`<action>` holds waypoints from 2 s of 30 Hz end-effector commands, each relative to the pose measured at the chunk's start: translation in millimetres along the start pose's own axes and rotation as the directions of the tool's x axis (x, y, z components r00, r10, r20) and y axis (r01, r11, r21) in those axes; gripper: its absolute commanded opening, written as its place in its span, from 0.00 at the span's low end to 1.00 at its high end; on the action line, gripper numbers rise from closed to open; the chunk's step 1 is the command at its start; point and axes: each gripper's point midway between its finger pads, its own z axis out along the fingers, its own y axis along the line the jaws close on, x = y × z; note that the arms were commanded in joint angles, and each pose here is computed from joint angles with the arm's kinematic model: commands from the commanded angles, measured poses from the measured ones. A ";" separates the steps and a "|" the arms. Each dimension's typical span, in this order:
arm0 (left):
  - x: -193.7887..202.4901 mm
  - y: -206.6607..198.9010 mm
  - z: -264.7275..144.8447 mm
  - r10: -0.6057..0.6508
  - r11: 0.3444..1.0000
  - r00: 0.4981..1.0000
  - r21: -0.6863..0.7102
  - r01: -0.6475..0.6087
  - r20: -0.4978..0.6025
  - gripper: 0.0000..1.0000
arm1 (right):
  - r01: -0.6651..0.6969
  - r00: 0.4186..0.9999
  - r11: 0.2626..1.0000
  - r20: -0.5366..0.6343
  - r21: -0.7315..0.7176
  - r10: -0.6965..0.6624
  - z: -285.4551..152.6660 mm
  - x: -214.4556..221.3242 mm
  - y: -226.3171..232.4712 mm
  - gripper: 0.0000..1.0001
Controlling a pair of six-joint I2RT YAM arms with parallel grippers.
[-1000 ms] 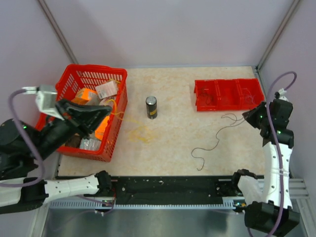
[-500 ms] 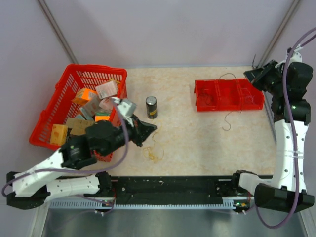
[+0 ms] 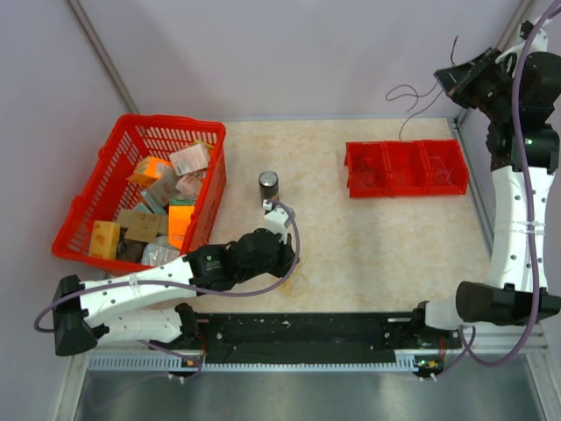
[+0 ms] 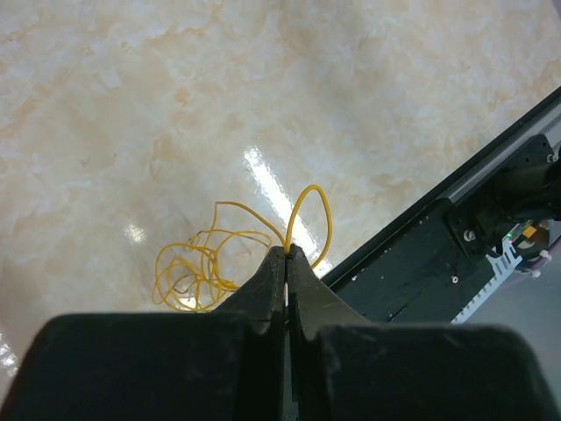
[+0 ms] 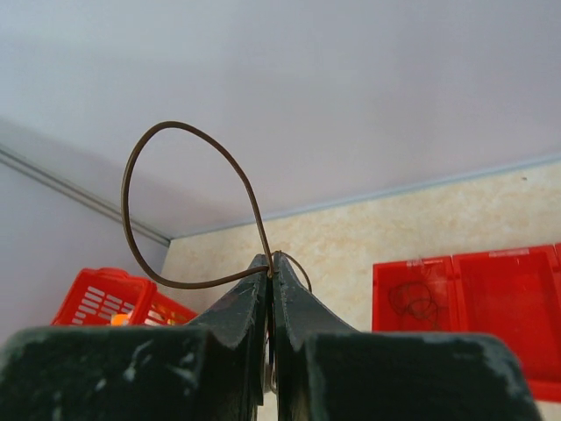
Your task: Untangle the cables
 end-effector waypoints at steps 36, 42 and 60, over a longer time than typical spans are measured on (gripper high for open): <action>-23.0 -24.5 4.6 -0.066 0.994 0.997 0.087 0.061 0.048 0.00 | 0.142 0.951 0.984 0.292 -0.109 -0.105 -101.6 -48.3 76.2 0.00; -22.7 -30.2 6.5 -0.067 0.992 0.997 0.105 0.063 0.034 0.00 | 0.122 0.966 0.984 0.242 -0.133 -0.088 -68.2 -43.8 69.4 0.00; -20.4 -29.0 8.3 -0.074 0.992 0.997 0.101 0.071 0.027 0.00 | 0.092 0.969 0.982 0.240 -0.163 -0.051 -0.8 -67.1 67.7 0.00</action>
